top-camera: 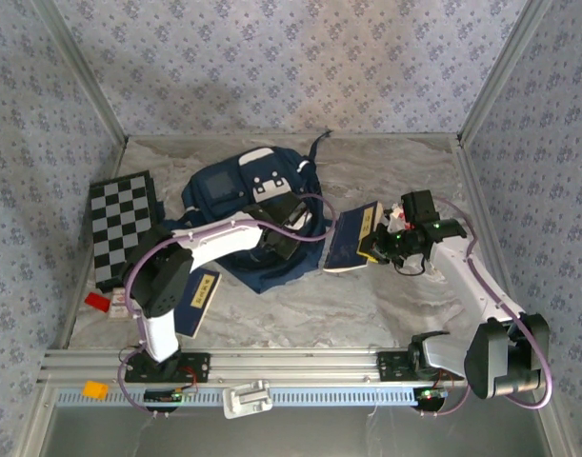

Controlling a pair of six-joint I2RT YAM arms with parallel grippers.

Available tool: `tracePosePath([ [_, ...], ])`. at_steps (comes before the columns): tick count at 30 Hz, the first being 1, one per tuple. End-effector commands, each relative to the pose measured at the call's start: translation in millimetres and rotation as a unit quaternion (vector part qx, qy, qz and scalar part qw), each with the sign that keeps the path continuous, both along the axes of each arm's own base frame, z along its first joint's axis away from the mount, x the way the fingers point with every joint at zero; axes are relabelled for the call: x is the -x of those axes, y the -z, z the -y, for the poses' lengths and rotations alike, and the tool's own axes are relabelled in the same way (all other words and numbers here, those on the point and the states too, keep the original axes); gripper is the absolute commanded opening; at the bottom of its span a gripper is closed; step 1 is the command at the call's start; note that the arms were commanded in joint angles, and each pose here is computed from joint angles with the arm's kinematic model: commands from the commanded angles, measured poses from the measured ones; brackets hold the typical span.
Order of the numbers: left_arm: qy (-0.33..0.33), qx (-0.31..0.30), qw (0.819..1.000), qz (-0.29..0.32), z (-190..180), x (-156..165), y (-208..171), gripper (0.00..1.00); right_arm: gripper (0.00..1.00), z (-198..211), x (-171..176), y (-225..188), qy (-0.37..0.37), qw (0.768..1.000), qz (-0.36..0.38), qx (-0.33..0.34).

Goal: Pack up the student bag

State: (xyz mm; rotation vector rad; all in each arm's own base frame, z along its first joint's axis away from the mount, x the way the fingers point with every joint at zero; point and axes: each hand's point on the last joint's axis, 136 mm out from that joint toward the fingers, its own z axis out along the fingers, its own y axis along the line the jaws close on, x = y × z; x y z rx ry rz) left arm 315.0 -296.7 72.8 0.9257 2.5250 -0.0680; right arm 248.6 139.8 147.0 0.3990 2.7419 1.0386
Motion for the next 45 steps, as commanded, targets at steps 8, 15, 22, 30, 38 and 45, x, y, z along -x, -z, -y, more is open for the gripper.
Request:
tracePosePath([
  [8,0.020,0.001,0.998,0.062,-3.4,-24.6,-54.6,0.00,0.00,-3.3,-1.8,-12.0,-0.010,1.000,0.020,-0.016],
  [15,0.024,0.022,0.992,0.122,-10.0,-32.3,-119.6,0.00,0.00,-13.0,-1.2,-24.2,-0.026,0.999,0.028,-0.029],
  [22,-0.011,0.050,0.983,0.174,-31.0,-50.8,-174.3,0.00,0.00,-38.5,0.6,-34.5,-0.065,0.996,0.033,-0.042],
  [30,-0.016,0.075,0.979,0.190,-28.5,-60.1,-202.1,0.00,0.00,-87.8,-3.6,-36.2,-0.113,0.990,0.040,-0.072],
  [38,-0.041,0.103,0.971,0.214,-31.5,-69.2,-229.1,0.00,0.00,-134.9,-19.8,-25.3,-0.142,0.986,0.053,-0.070],
  [45,-0.038,0.112,0.968,0.221,-29.5,-69.9,-235.4,0.00,0.00,-182.9,-59.0,-20.4,-0.170,0.977,0.087,-0.093],
])
